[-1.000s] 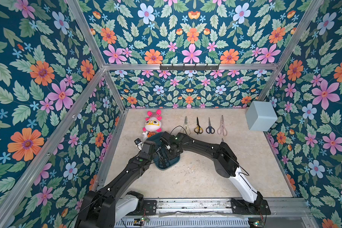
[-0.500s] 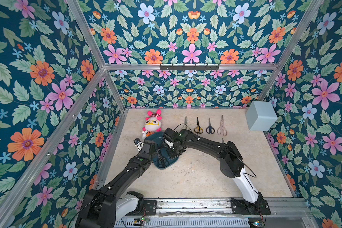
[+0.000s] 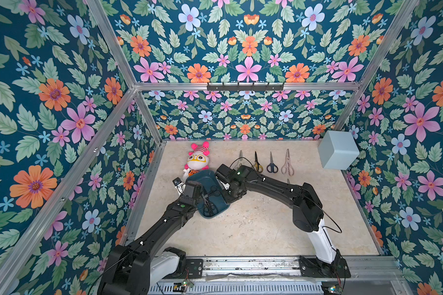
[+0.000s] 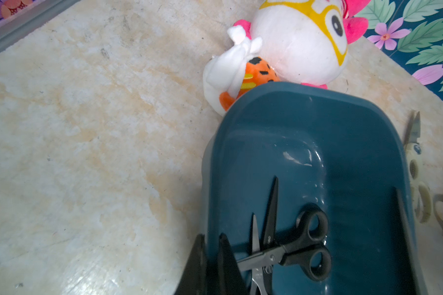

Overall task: Take the scissors out of the storage box
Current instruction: Place the scissors at the center of the board.

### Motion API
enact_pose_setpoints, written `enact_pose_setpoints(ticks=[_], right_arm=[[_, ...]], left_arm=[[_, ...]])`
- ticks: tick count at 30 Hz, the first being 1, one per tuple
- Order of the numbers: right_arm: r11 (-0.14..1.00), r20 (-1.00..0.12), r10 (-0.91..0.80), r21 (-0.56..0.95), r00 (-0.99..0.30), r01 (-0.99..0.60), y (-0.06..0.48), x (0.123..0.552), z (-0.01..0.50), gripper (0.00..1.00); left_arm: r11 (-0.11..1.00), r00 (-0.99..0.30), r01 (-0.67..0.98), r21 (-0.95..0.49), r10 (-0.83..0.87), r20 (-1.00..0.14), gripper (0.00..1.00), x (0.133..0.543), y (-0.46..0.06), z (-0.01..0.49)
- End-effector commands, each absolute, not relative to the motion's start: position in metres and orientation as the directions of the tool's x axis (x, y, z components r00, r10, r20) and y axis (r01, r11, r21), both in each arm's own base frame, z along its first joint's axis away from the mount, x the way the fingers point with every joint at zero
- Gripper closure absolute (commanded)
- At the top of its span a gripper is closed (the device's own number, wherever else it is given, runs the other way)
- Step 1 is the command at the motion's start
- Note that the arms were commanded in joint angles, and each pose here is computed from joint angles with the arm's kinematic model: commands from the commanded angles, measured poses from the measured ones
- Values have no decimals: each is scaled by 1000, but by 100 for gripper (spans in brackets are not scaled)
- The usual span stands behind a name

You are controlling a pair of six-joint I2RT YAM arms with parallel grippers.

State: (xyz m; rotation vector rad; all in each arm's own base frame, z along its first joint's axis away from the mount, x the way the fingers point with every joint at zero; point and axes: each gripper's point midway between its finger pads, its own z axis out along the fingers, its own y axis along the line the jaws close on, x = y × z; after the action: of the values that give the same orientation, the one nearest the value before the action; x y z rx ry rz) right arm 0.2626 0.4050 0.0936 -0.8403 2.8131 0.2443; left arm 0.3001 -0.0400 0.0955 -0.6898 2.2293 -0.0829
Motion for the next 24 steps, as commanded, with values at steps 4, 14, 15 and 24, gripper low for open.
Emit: enact_pose_setpoints(ticks=[4, 14, 15, 24], right_arm=[[879, -265, -451, 34, -852, -476, 379, 276, 103, 100], [923, -334, -245, 208, -910, -325, 345, 285, 126, 100], [920, -342, -233, 225, -910, -320, 343, 286, 128, 100], [957, -297, -180, 168, -938, -237, 292, 280, 103, 100]], left_arm=[[853, -529, -462, -244, -486, -696, 100, 304, -34, 101], [860, -535, -463, -212, -462, -707, 100, 306, -30, 102], [861, -537, -464, -210, -461, -706, 100, 306, -29, 102], [860, -535, -469, -200, -457, -711, 100, 306, -25, 103]])
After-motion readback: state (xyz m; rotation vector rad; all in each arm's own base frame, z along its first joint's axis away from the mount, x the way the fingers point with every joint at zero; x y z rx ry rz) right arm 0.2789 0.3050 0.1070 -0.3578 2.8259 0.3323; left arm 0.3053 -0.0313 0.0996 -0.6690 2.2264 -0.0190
